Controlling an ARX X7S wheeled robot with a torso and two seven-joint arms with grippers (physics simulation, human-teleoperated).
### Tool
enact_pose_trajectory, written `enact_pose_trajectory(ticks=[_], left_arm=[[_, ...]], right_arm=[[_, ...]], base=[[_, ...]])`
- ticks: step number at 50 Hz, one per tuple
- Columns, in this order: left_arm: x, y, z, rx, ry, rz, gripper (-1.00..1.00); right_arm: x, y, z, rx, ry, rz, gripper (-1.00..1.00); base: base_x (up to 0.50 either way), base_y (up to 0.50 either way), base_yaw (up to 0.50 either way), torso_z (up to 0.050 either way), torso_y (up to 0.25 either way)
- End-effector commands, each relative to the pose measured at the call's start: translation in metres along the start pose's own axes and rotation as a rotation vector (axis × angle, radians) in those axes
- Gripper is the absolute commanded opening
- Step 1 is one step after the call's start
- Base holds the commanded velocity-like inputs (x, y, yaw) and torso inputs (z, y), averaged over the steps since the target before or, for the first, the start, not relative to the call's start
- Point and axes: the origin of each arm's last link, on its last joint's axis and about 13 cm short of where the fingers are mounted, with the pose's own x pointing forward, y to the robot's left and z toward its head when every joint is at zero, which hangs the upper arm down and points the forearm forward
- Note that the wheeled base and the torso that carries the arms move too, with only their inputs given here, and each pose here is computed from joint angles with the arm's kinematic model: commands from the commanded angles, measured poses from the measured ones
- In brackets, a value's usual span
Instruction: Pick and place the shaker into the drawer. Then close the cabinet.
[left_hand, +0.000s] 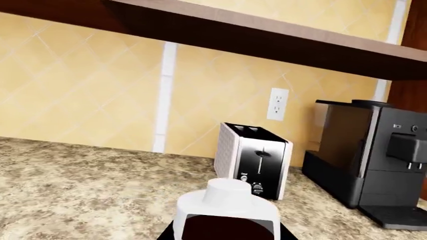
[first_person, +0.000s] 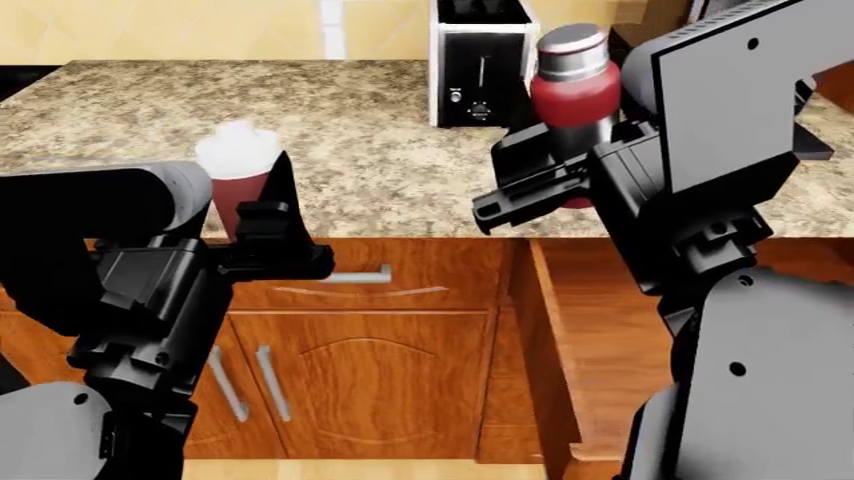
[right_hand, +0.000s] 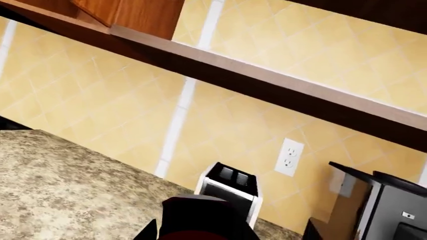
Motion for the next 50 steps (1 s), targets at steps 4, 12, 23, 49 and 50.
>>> enact_pose_trajectory(ticks=[4,12,23,49,50], left_arm=[[0.0000,-0.0023,0.0018,-0.001,-0.008,-0.006,-1.00],[0.0003,-0.0026,0.0019,0.000,-0.007,-0.017,-1.00],[0.0006,-0.0027,0.0004,-0.001,-0.004,-0.028,-1.00],[-0.0008,-0.0012,-0.0038,-0.008,0.006,-0.019,-1.00],[-0.0008,-0.0013,-0.0042,-0.009,0.007,-0.019,-1.00]], right_arm=[[-0.0012,-0.0001,-0.0023,0.014,0.002,0.010,-1.00],[-0.0001,-0.0003,-0.0016,0.011,0.004,0.017,-1.00],[0.0021,-0.0001,-0.0003,0.006,0.007,0.027,-1.00],[-0.0004,0.0012,-0.0038,0.003,0.022,0.016,-1.00],[-0.0008,0.0010,-0.0039,0.002,0.022,0.015,-1.00]], base=[[0.00,-0.50,0.00,0.000,0.000],[0.00,-0.50,0.00,0.000,0.003],[0.00,-0.50,0.00,0.000,0.000],[0.00,-0.50,0.00,0.000,0.000],[0.00,-0.50,0.00,0.000,0.000]])
